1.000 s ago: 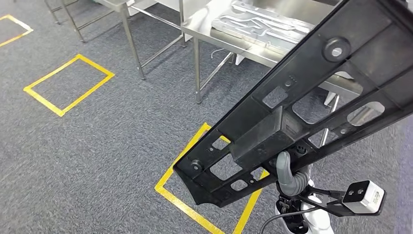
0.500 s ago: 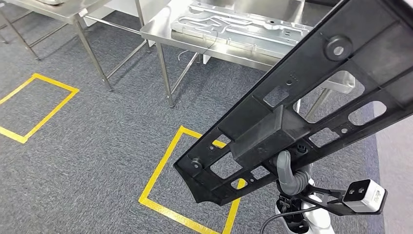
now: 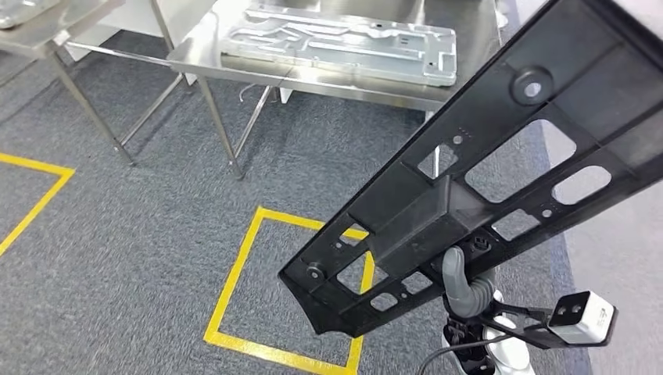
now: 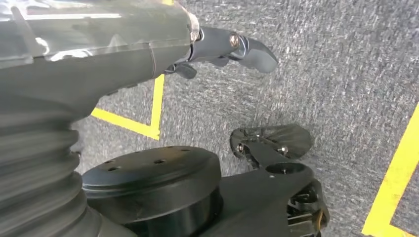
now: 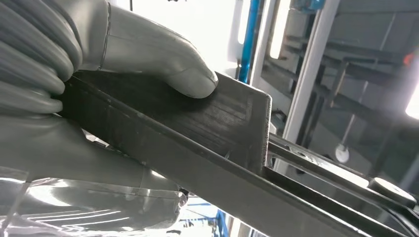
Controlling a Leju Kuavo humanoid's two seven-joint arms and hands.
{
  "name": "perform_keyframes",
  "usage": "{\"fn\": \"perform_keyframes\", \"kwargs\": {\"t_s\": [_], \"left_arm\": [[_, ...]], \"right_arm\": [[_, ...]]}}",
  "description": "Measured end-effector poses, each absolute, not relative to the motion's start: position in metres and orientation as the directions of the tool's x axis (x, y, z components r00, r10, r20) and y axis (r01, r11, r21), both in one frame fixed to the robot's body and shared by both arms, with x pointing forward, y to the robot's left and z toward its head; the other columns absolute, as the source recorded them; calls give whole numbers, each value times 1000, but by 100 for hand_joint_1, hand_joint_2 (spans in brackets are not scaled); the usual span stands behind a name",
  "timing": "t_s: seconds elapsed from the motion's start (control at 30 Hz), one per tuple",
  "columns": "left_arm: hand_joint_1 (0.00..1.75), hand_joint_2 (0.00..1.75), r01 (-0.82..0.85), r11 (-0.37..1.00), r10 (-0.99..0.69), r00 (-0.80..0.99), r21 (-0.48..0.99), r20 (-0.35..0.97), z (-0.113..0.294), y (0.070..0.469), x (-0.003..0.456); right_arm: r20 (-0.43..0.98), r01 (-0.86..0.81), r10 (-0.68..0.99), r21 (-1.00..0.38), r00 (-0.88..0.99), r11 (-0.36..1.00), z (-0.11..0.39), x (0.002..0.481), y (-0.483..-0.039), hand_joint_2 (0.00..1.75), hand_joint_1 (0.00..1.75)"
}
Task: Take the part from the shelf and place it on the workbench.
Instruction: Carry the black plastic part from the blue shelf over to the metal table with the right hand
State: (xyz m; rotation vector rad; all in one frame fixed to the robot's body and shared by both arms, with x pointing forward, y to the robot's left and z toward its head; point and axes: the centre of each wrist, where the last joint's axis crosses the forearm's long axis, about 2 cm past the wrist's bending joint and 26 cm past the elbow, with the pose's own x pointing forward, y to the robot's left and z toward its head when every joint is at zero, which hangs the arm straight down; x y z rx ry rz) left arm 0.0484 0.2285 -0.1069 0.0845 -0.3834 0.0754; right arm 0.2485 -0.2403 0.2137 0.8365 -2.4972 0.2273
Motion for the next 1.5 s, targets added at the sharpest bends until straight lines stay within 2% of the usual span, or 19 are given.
{"fn": "perform_keyframes", "kwargs": {"t_s": [0.47,0.6,0.77,0.93,1.17,1.37,1.5], "left_arm": [[0,175,-90,993,58,928,70,369,-107,228,49],[0,175,-91,993,59,927,69,370,-107,228,50],[0,175,-90,994,59,928,66,368,-107,227,47],[0,175,-87,995,61,924,52,377,-107,227,48],[0,175,-84,995,59,922,48,383,-107,227,50],[0,175,-84,995,59,922,48,382,-107,227,49],[0,175,-85,995,60,921,48,384,-107,227,50]], "right_arm": [[501,-603,-522,2,-690,798,211,246,-241,175,155],[508,-560,-476,-15,-718,828,211,247,-243,175,155],[551,-382,-240,-158,-800,911,221,262,-255,175,155],[504,-69,162,-407,-849,911,249,290,-284,175,155],[293,261,513,-602,-807,755,283,317,-331,175,155],[195,367,639,-681,-744,634,288,328,-350,175,155],[68,474,747,-733,-662,488,306,340,-363,175,155]]}}
